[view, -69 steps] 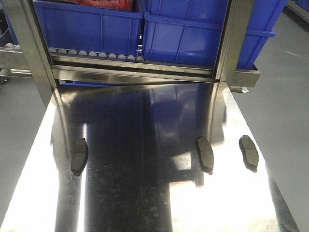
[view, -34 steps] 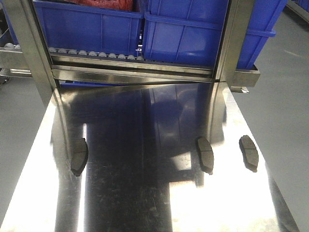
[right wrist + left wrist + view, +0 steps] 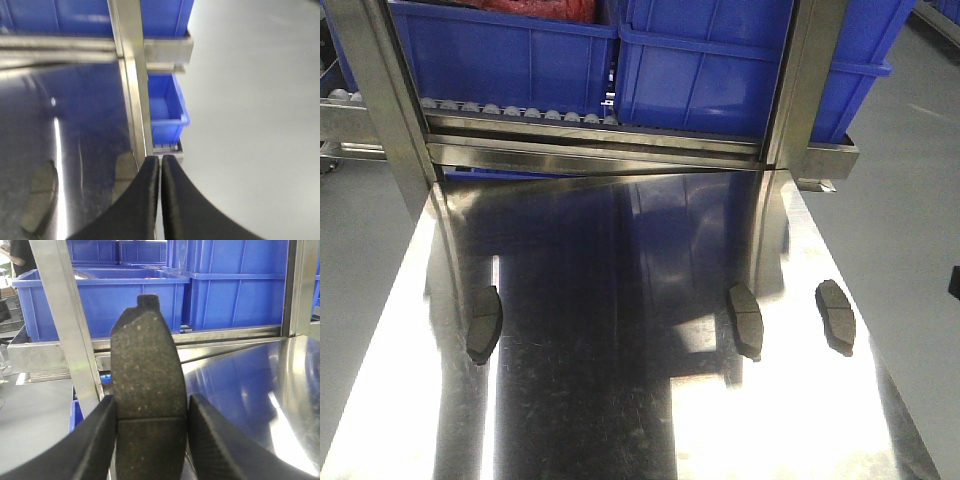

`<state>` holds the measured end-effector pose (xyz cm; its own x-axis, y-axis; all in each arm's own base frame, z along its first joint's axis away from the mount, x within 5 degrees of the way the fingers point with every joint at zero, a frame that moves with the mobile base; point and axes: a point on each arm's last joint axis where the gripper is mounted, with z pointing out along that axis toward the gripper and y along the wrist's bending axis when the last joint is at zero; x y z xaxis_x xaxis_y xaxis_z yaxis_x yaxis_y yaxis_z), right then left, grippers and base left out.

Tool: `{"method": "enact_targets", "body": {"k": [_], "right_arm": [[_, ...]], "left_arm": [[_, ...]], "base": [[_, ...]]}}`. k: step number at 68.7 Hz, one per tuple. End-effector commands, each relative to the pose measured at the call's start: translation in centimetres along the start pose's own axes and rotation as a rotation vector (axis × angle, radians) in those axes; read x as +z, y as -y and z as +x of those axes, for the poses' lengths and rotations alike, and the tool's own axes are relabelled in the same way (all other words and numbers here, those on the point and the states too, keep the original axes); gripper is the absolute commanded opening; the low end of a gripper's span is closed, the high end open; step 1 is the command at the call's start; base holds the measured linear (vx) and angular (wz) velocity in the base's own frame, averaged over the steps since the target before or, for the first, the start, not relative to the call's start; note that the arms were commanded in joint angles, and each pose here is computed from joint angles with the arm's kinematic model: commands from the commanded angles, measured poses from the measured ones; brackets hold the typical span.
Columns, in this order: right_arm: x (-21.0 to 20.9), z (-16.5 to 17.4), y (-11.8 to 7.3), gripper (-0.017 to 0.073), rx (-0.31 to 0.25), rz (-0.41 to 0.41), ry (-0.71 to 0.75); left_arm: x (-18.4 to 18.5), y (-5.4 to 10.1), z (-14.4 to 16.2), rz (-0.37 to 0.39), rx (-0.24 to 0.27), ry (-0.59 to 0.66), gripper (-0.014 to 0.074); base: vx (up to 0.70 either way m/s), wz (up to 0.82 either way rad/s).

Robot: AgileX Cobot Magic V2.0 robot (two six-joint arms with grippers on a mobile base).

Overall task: Move and align brake pads A on conveyor
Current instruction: 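Lower the right gripper onto the farthest-side brake pad and close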

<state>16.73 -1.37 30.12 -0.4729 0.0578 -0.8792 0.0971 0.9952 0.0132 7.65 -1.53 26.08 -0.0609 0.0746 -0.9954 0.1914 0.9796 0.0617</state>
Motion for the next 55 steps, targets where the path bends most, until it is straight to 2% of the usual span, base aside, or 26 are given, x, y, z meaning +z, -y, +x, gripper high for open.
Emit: {"method": "enact_targets", "body": {"k": [1, 9, 16, 19, 25, 31, 35, 42, 55], "right_arm": [[0.3, -1.5, 0.1, 0.0012, -0.019, 0.007, 0.069], [0.5, -1.5, 0.1, 0.0101, -0.019, 0.007, 0.061], [0.5, -1.5, 0.1, 0.0286, -0.034, 0.012, 0.062], [0.5, -1.4, 0.2, 0.0417, -0.044, 0.015, 0.059], [0.6, -1.5, 0.1, 0.0601, -0.045, 0.014, 0.077], [0.6, -1.5, 0.1, 0.0718, -0.023, 0.008, 0.083], [0.7, -1.5, 0.1, 0.0729, -0.007, 0.003, 0.066], [2.0, -1.6, 0.1, 0.0717, -0.014, 0.007, -0.020], [6.1, -2.8, 0.1, 0.0683, -0.013, 0.017, -0.260]], "left_arm": [[-0.1, -0.4, -1.8, -0.038, -0.023, 0.110, 0.0057], [-0.1, -0.4, -1.8, -0.038, -0.023, 0.110, 0.0057], [-0.1, -0.4, -1.8, -0.038, -0.023, 0.110, 0.0057], [-0.1, -0.4, -1.8, -0.038, -0.023, 0.110, 0.0057], [-0.1, -0.4, -1.8, -0.038, -0.023, 0.110, 0.0057], [-0.1, -0.4, -1.8, -0.038, -0.023, 0.110, 0.0057], [-0.1, -0.4, -1.8, -0.038, -0.023, 0.110, 0.0057], [-0.1, -0.4, -1.8, -0.038, -0.023, 0.110, 0.0057], [-0.1, -0.4, -1.8, -0.038, -0.023, 0.110, 0.0057]], "base": [[0.00, 0.00], [0.00, 0.00], [0.00, 0.00], [0.00, 0.00], [0.00, 0.00], [0.00, 0.00], [0.00, 0.00], [0.00, 0.00], [0.00, 0.00]]}}
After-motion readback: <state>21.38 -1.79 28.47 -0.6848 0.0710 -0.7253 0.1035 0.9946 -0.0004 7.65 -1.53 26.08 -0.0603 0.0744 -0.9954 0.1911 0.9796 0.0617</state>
